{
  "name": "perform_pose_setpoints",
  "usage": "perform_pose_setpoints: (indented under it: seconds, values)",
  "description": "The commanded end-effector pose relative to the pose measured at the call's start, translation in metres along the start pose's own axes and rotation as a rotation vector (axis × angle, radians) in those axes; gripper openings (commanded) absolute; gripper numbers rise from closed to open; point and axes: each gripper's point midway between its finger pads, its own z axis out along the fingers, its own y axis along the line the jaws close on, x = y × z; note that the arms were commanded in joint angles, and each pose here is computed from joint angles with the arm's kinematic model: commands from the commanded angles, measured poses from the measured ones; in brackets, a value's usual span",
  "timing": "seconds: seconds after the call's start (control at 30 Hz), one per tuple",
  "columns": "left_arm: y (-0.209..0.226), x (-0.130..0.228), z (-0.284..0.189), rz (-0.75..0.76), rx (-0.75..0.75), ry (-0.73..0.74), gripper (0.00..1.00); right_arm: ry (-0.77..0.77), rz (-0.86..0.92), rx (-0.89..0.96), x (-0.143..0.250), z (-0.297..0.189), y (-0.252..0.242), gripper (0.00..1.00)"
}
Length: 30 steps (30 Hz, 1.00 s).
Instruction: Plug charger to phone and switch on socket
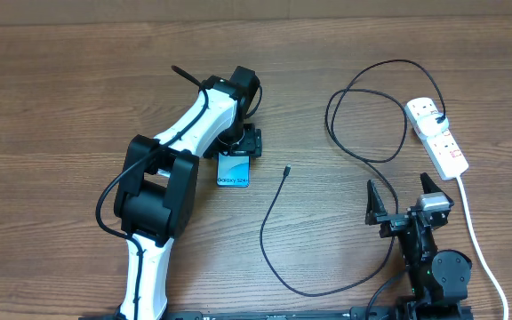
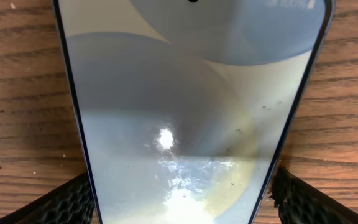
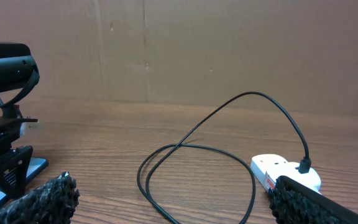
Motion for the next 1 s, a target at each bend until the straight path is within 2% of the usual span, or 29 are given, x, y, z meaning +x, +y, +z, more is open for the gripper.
perform_pose_setpoints:
  seconds: [0.0, 0.3, 0.5, 0.97]
  values:
    - [0.0171, 0.0108, 0.0233, 0.04, -0.103, 0.04, 0.86, 0.0, 0.003, 0.007, 0.0026, 0.0002, -0.001, 1.0]
    - [0.018, 0.0121, 0.0231, 0.082, -0.105, 0.048, 0.85, 0.0, 0.003, 0.007, 0.0026, 0.0002, -0.001, 1.0]
    - [0.018, 0.012, 0.0231, 0.081, -0.105, 0.048, 0.77, 0.0, 0.003, 0.007, 0.0026, 0.0002, -0.001, 1.0]
    - [0.0146, 0.0106, 0.0228, 0.067, -0.086, 0.045, 0.77, 0.0, 0.003, 0.007, 0.0026, 0.0002, -0.001, 1.0]
